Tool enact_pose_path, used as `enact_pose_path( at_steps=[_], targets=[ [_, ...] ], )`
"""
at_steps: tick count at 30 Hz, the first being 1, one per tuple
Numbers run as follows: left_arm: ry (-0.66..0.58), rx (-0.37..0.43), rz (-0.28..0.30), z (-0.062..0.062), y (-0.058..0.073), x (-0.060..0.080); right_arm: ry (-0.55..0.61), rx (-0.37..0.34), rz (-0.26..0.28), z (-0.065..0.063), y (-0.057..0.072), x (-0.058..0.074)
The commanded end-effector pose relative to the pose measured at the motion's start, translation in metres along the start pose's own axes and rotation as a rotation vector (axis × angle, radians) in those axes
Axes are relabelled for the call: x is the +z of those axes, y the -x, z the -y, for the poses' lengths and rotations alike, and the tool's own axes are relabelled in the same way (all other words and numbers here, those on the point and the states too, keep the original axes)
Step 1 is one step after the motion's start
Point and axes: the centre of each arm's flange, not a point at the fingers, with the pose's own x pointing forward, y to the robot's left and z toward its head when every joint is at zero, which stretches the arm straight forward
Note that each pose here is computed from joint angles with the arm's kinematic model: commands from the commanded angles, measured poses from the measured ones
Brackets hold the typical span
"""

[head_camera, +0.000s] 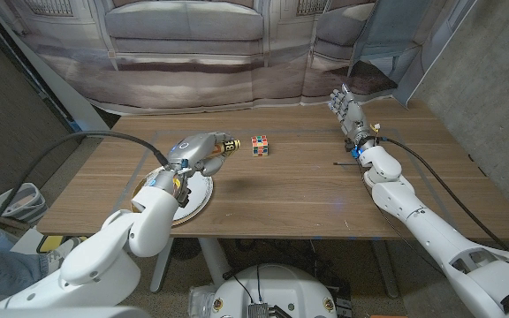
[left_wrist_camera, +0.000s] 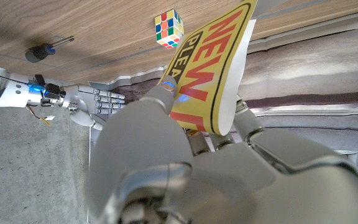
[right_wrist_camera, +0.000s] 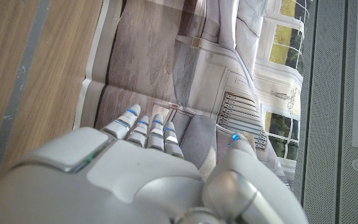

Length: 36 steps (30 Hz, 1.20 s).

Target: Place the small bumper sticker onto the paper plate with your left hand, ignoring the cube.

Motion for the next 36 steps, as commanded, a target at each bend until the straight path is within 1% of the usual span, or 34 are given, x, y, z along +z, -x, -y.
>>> enact_pose_path(
  at_steps=[1, 9, 16, 23, 28, 36],
  targets=[
    [0.004, 0.008, -0.03, -0.004, 0.009, -0.008, 0.001, -0.001, -0.009, -0.003, 0.005, -0.001],
    [0.018, 0.015, -0.031, -0.006, 0.012, -0.013, 0.004, -0.004, -0.008, -0.002, 0.008, 0.001],
    [0.039, 0.008, -0.051, -0.005, 0.015, -0.021, 0.004, 0.001, -0.015, -0.003, 0.007, -0.002],
    [0.057, 0.019, -0.064, -0.01, 0.018, -0.029, 0.0, 0.001, -0.016, -0.004, 0.006, -0.004],
    [0.063, 0.006, -0.071, -0.014, 0.019, -0.034, 0.002, 0.005, -0.015, -0.004, 0.004, -0.004],
    [0.032, 0.008, -0.105, -0.019, 0.025, -0.035, -0.002, 0.006, -0.015, -0.004, 0.002, -0.004]
  ],
)
